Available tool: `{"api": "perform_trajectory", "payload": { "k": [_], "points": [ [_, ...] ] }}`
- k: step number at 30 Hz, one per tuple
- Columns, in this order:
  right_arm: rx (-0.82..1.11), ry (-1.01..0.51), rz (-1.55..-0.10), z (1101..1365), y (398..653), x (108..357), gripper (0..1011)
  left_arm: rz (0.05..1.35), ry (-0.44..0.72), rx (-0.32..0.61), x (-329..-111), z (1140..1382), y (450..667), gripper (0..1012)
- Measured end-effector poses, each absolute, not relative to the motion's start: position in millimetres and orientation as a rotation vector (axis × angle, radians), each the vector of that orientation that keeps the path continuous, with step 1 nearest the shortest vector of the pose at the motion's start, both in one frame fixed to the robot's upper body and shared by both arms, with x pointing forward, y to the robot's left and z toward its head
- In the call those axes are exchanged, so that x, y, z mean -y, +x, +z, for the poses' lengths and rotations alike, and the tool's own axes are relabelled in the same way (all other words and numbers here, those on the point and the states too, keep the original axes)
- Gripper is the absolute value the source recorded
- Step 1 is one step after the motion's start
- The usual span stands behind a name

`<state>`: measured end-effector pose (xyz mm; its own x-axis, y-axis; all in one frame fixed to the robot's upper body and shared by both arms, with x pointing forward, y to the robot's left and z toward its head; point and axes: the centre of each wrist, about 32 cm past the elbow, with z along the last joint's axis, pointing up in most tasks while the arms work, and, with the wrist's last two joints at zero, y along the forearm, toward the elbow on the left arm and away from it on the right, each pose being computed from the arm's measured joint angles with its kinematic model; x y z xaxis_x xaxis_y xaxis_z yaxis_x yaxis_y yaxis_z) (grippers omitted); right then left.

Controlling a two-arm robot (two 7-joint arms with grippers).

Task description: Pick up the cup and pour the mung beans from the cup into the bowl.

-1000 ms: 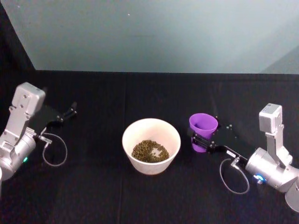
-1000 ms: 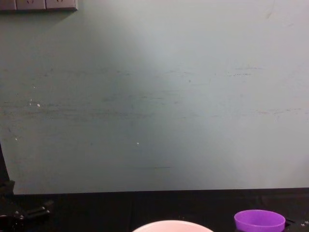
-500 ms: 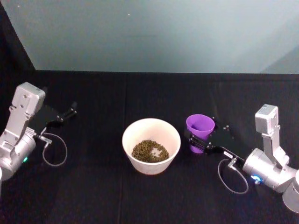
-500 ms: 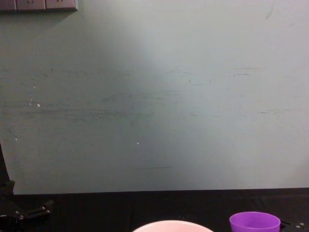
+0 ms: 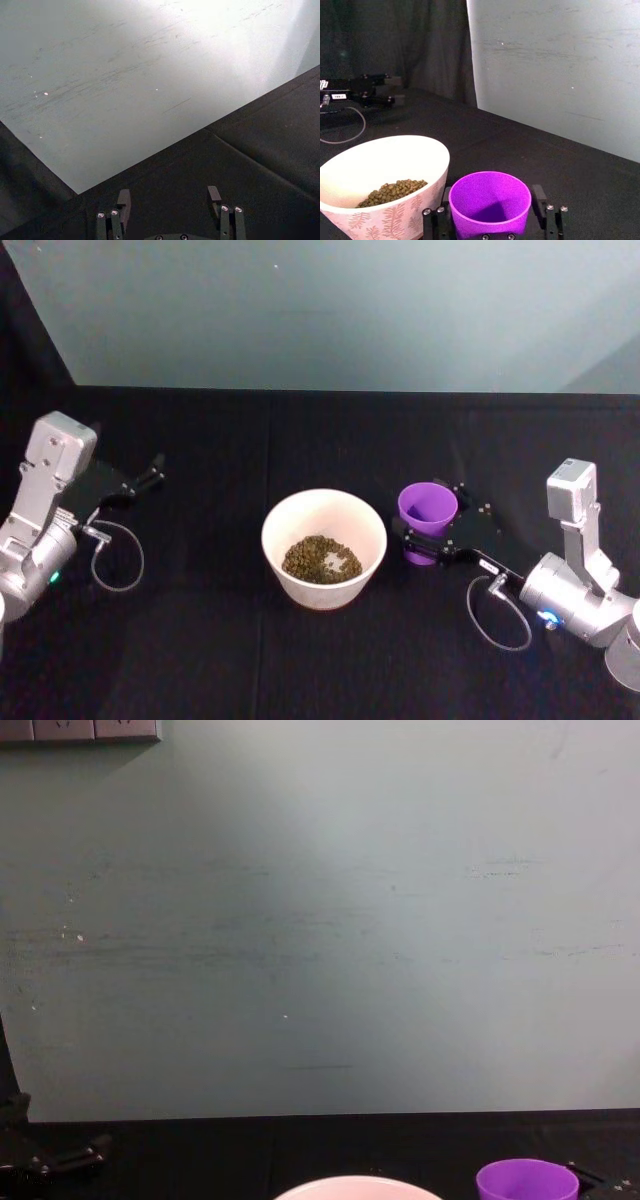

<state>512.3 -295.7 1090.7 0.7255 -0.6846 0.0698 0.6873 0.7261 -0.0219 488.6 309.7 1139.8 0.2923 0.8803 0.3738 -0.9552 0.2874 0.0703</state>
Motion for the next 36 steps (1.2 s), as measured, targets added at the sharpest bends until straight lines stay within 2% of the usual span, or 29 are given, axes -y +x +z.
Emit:
{"api": "perform_trajectory", "payload": {
  "k": [3,17,27,36],
  "points": [
    [0.058,-0.047,-0.757,1091,512,296,1003,1.248,0.305,0.285,-310,1140,489,1000],
    [0.065,-0.035,-0.757,1093,511,298,1000,1.248,0.304,0.285,-310,1140,489,1000],
    [0.098,0.022,-0.752,1110,500,303,1000,1.248,0.304,0.285,-310,1140,489,1000],
    [0.103,0.07,-0.809,1126,491,306,1000,1.248,0.304,0.285,-310,1140,489,1000]
  ]
}}
